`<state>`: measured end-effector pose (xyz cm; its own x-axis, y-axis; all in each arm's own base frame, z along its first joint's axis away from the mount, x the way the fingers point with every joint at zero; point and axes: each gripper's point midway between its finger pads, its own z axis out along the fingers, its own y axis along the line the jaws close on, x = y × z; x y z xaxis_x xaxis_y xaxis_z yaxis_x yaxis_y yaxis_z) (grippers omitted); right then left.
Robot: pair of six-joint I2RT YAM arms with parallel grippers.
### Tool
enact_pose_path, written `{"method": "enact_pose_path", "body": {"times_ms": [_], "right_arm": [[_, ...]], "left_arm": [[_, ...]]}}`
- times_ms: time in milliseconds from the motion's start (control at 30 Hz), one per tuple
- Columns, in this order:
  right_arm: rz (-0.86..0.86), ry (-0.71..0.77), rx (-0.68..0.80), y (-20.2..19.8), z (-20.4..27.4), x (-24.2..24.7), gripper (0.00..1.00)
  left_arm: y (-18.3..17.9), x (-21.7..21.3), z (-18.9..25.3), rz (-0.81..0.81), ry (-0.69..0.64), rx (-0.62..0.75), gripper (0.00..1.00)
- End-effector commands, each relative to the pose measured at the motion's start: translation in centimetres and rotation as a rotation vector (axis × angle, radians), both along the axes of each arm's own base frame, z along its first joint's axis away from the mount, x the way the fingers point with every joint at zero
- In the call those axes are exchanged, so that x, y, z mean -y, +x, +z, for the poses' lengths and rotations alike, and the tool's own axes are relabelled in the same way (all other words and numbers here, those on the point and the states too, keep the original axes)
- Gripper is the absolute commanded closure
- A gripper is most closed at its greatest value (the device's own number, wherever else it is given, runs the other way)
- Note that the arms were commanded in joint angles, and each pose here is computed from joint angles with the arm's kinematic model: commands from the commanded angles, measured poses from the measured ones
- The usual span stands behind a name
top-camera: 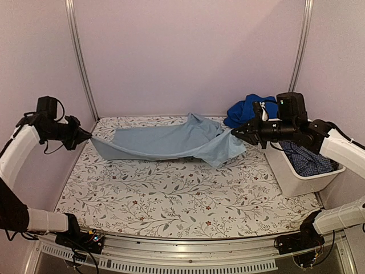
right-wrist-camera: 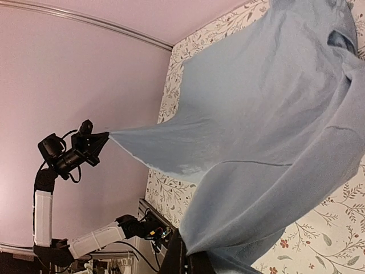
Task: Fold and stack the mixed laundry pile
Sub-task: Pick up the flattened T-shirt from the center of the board, then flatten out the flattened T-shirt at the center of the board.
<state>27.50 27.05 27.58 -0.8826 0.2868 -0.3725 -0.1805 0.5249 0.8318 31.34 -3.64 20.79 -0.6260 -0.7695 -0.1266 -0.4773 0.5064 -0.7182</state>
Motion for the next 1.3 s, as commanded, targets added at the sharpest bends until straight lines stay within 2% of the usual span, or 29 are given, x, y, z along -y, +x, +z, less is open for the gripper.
{"method": "enact_pose_path", "body": {"times_ms": [0,133,233,367,467,567,667,733,833,933,967,1000,1033,1067,1133,1200,1267], "right_arm": [[-0.060,0.124,0.223,-0.2,10.6,0.4,1.00],[-0.068,0.227,0.425,-1.1,20.9,0.8,1.00],[-0.066,0.298,0.573,-2.2,28.5,1.5,1.00],[-0.067,0.308,0.615,-1.2,31.1,0.7,1.00],[-0.088,0.281,0.592,0.1,30.2,0.2,1.00],[-0.136,0.217,0.558,2.7,27.8,0.2,1.00],[-0.206,0.182,0.520,6.8,25.8,1.7,1.00],[-0.266,0.185,0.528,10.6,25.4,3.8,1.00],[-0.264,0.227,0.545,15.8,26.1,4.7,1.00],[-0.241,0.299,0.658,19.0,30.6,5.3,1.00],[-0.241,0.331,0.674,21.6,30.9,5.5,1.00],[-0.236,0.391,0.751,21.9,33.3,6.4,1.00],[-0.240,0.473,0.754,23.6,33.6,7.1,1.00],[-0.255,0.543,0.740,25.7,32.7,8.1,1.00],[-0.278,0.642,0.766,25.9,34.0,10.0,1.00],[-0.282,0.633,0.827,24.7,35.5,10.9,1.00],[-0.257,0.587,0.846,23.8,35.2,10.7,1.00]], "left_arm": [[0.2,0.2,17.2,0.018,0.002,0.326,1.00],[-1.9,0.7,26.9,-0.021,0.062,0.540,1.00],[-3.6,1.5,31.4,-0.041,0.032,0.686,1.00],[-4.6,1.6,33.3,-0.015,0.007,0.769,1.00],[-3.5,1.2,32.1,0.015,-0.021,0.735,1.00],[-1.4,1.0,29.9,0.033,-0.073,0.700,1.00],[2.2,0.5,27.9,0.044,-0.100,0.699,1.00],[5.7,-0.1,26.7,0.053,-0.087,0.698,1.00],[12.4,-0.2,26.3,0.011,-0.096,0.701,1.00],[18.6,-0.1,30.1,-0.032,-0.144,0.848,1.00],[19.9,0.0,32.3,-0.058,-0.167,0.915,1.00],[21.5,-0.3,34.1,-0.065,-0.182,0.963,1.00],[24.1,-1.0,33.9,-0.070,-0.198,0.975,1.00],[24.2,-1.2,36.3,-0.088,-0.216,1.047,1.00],[23.3,-2.3,39.8,-0.114,-0.263,1.187,1.00],[21.7,-2.7,41.2,-0.140,-0.240,1.242,1.00],[20.6,-2.7,40.5,-0.143,-0.170,1.236,1.00]]}}
